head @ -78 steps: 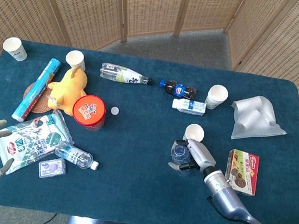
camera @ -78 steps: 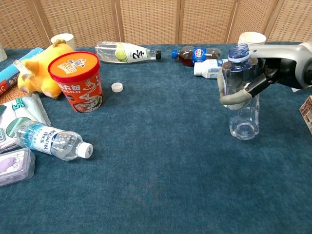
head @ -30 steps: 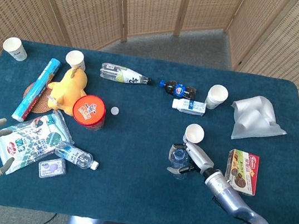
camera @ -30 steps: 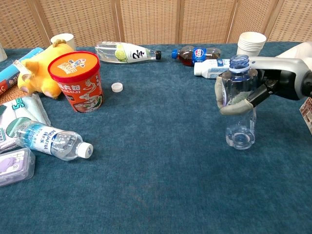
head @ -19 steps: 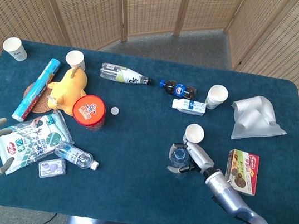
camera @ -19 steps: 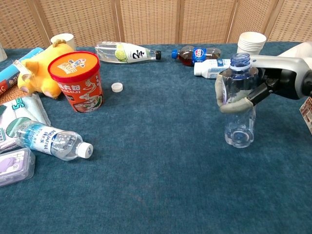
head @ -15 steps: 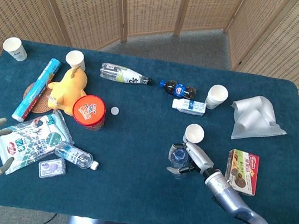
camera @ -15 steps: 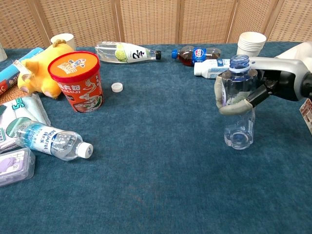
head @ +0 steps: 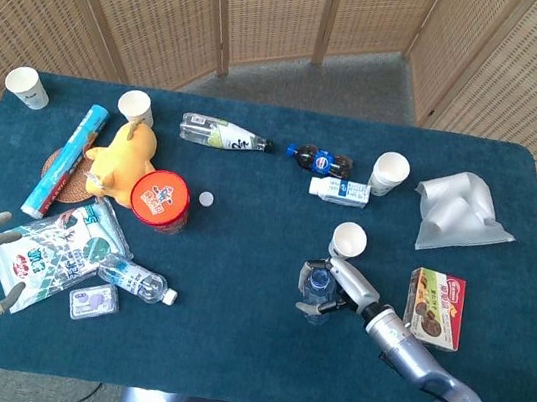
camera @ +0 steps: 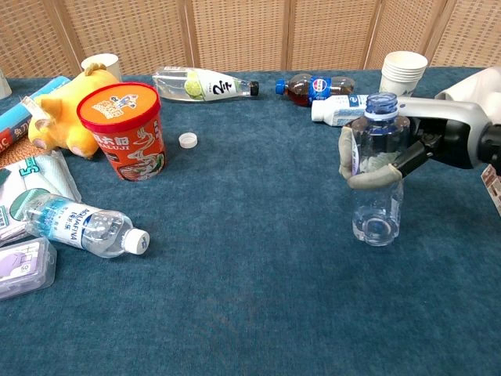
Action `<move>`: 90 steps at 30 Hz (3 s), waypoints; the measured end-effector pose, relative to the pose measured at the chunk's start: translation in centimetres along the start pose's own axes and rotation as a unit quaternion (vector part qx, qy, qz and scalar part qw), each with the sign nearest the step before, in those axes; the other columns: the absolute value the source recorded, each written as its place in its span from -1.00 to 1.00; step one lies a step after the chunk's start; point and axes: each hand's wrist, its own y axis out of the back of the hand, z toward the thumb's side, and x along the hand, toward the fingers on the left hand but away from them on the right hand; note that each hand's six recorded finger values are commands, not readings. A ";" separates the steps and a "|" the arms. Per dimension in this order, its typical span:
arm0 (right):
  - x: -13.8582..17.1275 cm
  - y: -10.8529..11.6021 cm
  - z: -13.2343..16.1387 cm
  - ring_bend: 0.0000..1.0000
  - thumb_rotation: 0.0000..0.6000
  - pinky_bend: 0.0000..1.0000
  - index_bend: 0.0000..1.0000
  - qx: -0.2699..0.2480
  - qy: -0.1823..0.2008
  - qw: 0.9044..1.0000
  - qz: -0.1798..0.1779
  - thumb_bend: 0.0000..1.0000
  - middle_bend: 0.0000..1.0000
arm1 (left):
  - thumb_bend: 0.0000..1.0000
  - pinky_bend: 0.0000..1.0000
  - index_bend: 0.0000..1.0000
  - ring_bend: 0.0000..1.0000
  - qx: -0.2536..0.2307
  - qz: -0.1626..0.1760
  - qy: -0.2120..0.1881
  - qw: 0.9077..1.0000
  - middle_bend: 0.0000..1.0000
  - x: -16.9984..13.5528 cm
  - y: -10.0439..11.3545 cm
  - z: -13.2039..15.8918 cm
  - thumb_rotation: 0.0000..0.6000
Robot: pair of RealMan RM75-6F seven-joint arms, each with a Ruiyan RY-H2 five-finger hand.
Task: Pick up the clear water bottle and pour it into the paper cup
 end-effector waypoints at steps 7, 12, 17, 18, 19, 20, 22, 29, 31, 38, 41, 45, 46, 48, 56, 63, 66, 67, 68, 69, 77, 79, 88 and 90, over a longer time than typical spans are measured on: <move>-0.1 0.0 0.0 -0.30 1.00 -0.50 0.10 0.000 0.002 1.000 0.001 -0.50 0.14 | -0.23 -1.00 -0.59 -1.00 0.000 -0.001 0.001 1.000 -0.77 0.0 -0.1 0.0 0.49; -0.2 0.0 -0.3 -0.32 1.00 -0.53 0.09 0.000 0.000 1.000 0.003 -0.51 0.12 | -0.23 -1.00 -0.59 -1.00 0.000 0.000 0.001 1.000 -0.77 0.0 0.0 0.0 0.49; -0.1 -0.1 -0.5 -0.34 1.00 -0.55 0.08 -0.003 0.000 1.000 0.005 -0.51 0.09 | -0.23 -1.00 -0.59 -1.00 0.000 -0.001 0.001 1.000 -0.77 0.0 -0.1 0.0 0.49; -0.1 -0.1 -0.5 -0.34 1.00 -0.56 0.07 -0.002 0.000 1.000 0.006 -0.51 0.08 | -0.23 -1.00 -0.59 -1.00 0.000 -0.001 0.001 1.000 -0.77 0.0 0.0 0.0 0.49; -0.1 -0.1 -0.5 -0.35 1.00 -0.56 0.06 -0.002 0.001 1.000 0.006 -0.51 0.07 | -0.23 -1.00 -0.59 -1.00 0.000 0.000 0.001 1.000 -0.77 0.0 0.0 0.0 0.49; 0.0 -0.1 -0.5 -0.35 1.00 -0.56 0.05 -0.001 0.002 1.000 0.005 -0.51 0.07 | -0.23 -1.00 -0.59 -1.00 0.000 0.000 0.001 1.000 -0.77 0.0 0.0 0.0 0.49; 0.0 0.0 -0.4 -0.35 1.00 -0.56 0.04 -0.001 0.004 1.000 0.005 -0.51 0.06 | -0.23 -1.00 -0.59 -1.00 0.000 0.000 0.000 1.000 -0.77 0.0 0.0 0.0 0.50; 0.4 0.1 -0.3 -0.39 1.00 -0.59 -0.06 0.005 0.006 1.000 0.009 -0.51 0.01 | -0.23 -1.00 -0.59 -1.00 0.000 -0.001 -0.001 1.000 -0.77 0.1 -0.1 0.1 0.49; 0.5 0.2 -0.3 -0.39 1.00 -0.60 -0.07 0.005 0.006 1.000 0.008 -0.52 0.00 | -0.23 -1.00 -0.59 -1.00 -0.001 -0.001 -0.002 1.000 -0.77 0.1 -0.1 0.1 0.48; 0.6 0.1 -0.3 -0.44 1.00 -0.65 -0.17 0.010 0.006 1.000 0.009 -0.52 -0.08 | -0.23 -1.00 -0.59 -1.00 -0.001 0.001 -0.003 1.000 -0.77 0.1 0.0 0.2 0.49; 0.8 0.2 -0.1 -0.49 1.00 -0.69 -0.26 0.014 0.007 1.000 0.012 -0.53 -0.14 | -0.23 -1.00 -0.59 -1.00 -0.002 0.001 -0.004 1.000 -0.77 0.2 -0.1 0.2 0.49; 1.0 0.4 0.2 -0.54 1.00 -0.73 -0.40 0.020 0.008 1.000 0.013 -0.53 -0.21 | -0.23 -1.00 -0.59 -1.00 -0.003 0.000 -0.006 1.000 -0.77 0.2 -0.2 0.2 0.50; 1.1 0.5 0.3 -0.54 1.00 -0.73 -0.42 0.021 0.008 1.000 0.013 -0.53 -0.22 | -0.23 -1.00 -0.59 -1.00 -0.003 0.000 -0.006 1.000 -0.77 0.2 -0.2 0.2 0.50; 1.2 0.6 0.4 -0.54 1.00 -0.73 -0.44 0.024 0.009 1.000 0.011 -0.53 -0.22 | -0.23 -1.00 -0.59 -1.00 -0.003 -0.001 -0.007 1.000 -0.77 0.3 -0.2 0.3 0.49; 1.7 1.3 1.2 -0.58 1.00 -0.73 -0.49 0.027 0.011 1.000 0.007 -0.54 -0.26 | -0.23 -1.00 -0.59 -1.00 -0.006 -0.001 -0.009 1.000 -0.77 0.4 -0.3 0.3 0.50; 2.0 1.9 1.9 -0.60 0.99 -0.73 -0.51 0.032 0.014 0.999 0.006 -0.54 -0.26 | -0.23 -1.00 -0.59 -1.00 -0.007 0.000 -0.011 1.000 -0.77 0.3 -0.3 0.4 0.49; 2.2 2.1 2.3 -0.61 0.91 -0.73 -0.52 0.037 0.015 0.999 0.007 -0.54 -0.28 | -0.23 -1.00 -0.59 -1.00 -0.008 0.000 -0.011 1.000 -0.77 0.3 -0.3 0.4 0.48; 2.3 2.2 2.4 -0.61 0.87 -0.73 -0.53 0.039 0.015 0.999 0.007 -0.54 -0.29 | -0.23 -1.00 -0.59 -1.00 -0.008 0.000 -0.012 1.000 -0.77 0.3 -0.3 0.4 0.48; 2.3 2.3 2.5 -0.62 0.84 -0.73 -0.54 0.040 0.015 0.999 0.008 -0.54 -0.30 | -0.23 -1.00 -0.59 -1.00 -0.008 0.001 -0.012 1.000 -0.77 0.3 -0.3 0.4 0.49; 2.4 2.4 2.7 -0.62 0.83 -0.73 -0.54 0.042 0.014 0.999 0.007 -0.54 -0.30 | -0.23 -1.00 -0.59 -1.00 -0.008 0.001 -0.012 1.000 -0.77 0.3 -0.3 0.4 0.49; 2.8 3.1 3.4 -0.64 0.71 -0.73 -0.54 0.049 0.014 0.999 0.004 -0.54 -0.31 | -0.23 -1.00 -0.59 -1.00 -0.010 0.001 -0.014 1.000 -0.77 0.2 -0.3 0.4 0.49; 2.9 3.2 3.7 -0.64 0.68 -0.73 -0.54 0.049 0.015 0.999 0.003 -0.54 -0.31 | -0.23 -1.00 -0.59 -1.00 -0.009 0.001 -0.014 1.000 -0.77 0.3 -0.3 0.4 0.48; 3.5 5.0 5.4 -0.67 0.74 -0.73 -0.51 0.008 0.028 0.999 -0.020 -0.51 -0.31 | -0.23 -1.00 -0.59 -1.00 -0.008 0.002 -0.017 1.000 -0.77 0.4 -0.2 0.5 0.49; 3.6 6.1 6.0 -0.67 0.90 -0.73 -0.46 -0.009 0.035 0.999 -0.039 -0.49 -0.31 | -0.23 -1.00 -0.59 -1.00 -0.008 0.002 -0.018 1.000 -0.77 0.5 -0.1 0.6 0.49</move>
